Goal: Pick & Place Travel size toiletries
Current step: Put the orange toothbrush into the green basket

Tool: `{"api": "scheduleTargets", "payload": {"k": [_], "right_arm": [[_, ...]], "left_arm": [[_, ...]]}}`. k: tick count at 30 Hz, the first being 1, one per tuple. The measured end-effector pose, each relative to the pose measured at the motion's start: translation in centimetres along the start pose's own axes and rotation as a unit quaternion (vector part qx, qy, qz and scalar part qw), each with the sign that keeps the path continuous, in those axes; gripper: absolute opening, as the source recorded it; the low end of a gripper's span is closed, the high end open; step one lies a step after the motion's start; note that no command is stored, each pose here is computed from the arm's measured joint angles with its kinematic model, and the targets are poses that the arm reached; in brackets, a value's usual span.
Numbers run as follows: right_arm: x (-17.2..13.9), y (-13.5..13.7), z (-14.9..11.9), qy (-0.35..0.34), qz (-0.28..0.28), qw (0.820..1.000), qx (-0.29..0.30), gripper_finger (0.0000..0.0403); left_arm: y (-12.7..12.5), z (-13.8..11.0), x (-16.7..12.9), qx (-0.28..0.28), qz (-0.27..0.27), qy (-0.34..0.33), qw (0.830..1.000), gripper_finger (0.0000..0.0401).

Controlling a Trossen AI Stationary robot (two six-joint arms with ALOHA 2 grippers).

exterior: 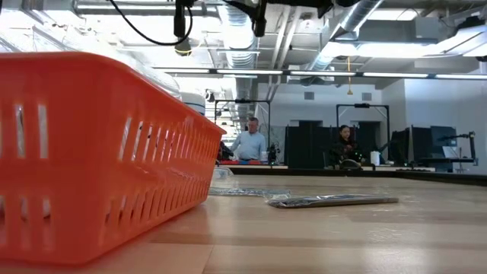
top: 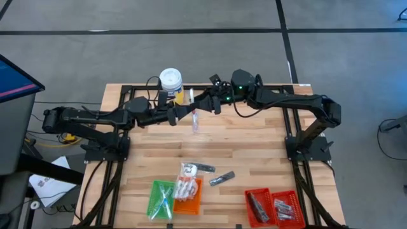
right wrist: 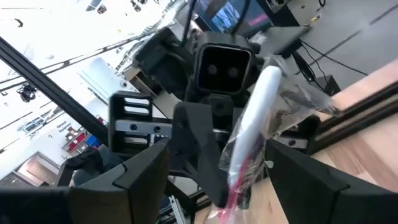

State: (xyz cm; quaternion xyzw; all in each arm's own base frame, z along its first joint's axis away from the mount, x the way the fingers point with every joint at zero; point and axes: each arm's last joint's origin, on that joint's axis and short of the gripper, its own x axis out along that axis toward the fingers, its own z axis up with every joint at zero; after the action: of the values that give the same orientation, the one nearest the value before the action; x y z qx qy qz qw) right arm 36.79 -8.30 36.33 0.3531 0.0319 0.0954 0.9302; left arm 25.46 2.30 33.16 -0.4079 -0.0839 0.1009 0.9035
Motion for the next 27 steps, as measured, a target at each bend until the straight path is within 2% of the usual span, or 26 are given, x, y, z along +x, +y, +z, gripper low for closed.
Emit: {"api": "scheduleTargets", "payload": {"k": [5,9,13,23,25,27], "right_arm": [[-0.07,0.06,0.13,-0.005,-0.003,1.0,-0.002,0.0252],[-0.08,-0.03,0.05,0.0,-0.007,1.0,0.001,0.0228],[-0.06,-0.11,-0.11,0.006,-0.012,1.0,0.004,0.0178],[-0.2,-0.3,0.04,0.011,-0.007,1.0,-0.004,0.0026],[-0.2,-0.29,0.03,0.012,-0.005,1.0,-0.006,0.0013],[-0.19,-0.28,0.02,0.013,-0.004,1.0,-0.006,0.0017]], "left_arm": [[-0.02,0.02,-0.01,0.002,-0.001,-0.001,1.0,0.0008],[-0.01,0.03,-0.01,0.004,-0.001,-0.001,1.0,0.0008],[-0.01,0.02,-0.01,0.005,-0.001,-0.001,1.0,0.0009],[-0.03,0.0,-0.01,0.008,-0.002,0.001,1.0,0.0009],[-0.08,-0.03,-0.02,0.008,-0.006,0.004,1.0,0.0009],[-0.08,-0.04,-0.02,0.007,-0.007,0.006,1.0,0.001]]}}
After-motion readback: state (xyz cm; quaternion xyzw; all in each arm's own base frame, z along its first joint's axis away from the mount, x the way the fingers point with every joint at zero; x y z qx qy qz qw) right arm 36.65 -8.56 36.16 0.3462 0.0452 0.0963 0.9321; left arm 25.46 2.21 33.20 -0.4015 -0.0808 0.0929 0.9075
